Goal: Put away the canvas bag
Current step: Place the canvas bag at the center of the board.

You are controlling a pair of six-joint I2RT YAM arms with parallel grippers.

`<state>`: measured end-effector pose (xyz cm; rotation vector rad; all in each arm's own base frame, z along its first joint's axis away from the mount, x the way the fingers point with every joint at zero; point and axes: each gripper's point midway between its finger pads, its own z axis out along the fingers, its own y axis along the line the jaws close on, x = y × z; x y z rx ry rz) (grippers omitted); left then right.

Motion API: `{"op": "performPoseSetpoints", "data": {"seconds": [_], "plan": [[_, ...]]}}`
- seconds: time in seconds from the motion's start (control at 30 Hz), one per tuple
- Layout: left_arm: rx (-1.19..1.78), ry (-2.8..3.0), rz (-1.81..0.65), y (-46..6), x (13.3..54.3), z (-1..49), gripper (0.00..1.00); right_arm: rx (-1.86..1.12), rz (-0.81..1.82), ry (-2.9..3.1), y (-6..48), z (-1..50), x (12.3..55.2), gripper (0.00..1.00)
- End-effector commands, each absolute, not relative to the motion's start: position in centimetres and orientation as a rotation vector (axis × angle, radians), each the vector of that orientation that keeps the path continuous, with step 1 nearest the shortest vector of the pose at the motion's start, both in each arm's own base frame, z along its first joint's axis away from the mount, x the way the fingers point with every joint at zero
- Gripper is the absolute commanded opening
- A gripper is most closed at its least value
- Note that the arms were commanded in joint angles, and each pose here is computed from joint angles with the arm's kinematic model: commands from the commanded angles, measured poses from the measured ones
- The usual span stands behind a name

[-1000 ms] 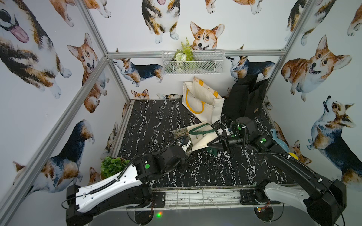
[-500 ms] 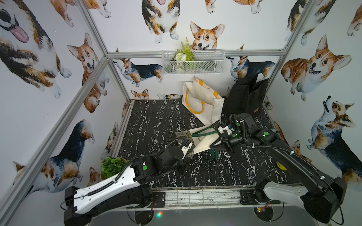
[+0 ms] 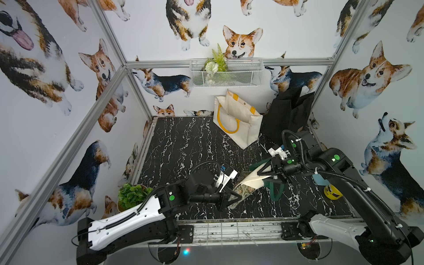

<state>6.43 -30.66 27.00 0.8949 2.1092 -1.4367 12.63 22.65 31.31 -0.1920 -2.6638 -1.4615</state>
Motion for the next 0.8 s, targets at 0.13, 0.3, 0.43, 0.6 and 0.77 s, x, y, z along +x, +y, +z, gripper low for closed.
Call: {"op": "performPoseSetpoints", "data": {"seconds": [0.13,0.3,0.43,0.6,0.77], "plan": [[0.803,1.738,-1.659,-32.8,7.1,35.5,0.00,0.024,-1.853,-2.667,22.6,42.3,12.9,0.62],[0.586,1.877,-1.596,-33.8,10.2,33.0,0.00,0.046,-2.027,-2.659,22.1,47.7,12.9,0.62],[0.283,1.921,-1.692,-33.5,12.0,29.2,0.00,-0.015,-2.014,-2.658,22.0,47.2,13.6,0.62],[-0.013,1.983,-1.759,-31.9,13.1,23.8,0.00,-0.090,-1.974,-2.651,22.0,44.8,14.4,0.62],[-0.209,2.143,-1.458,-27.1,14.5,18.5,0.00,-0.138,-1.951,-2.629,22.2,42.9,14.8,0.62]]}}
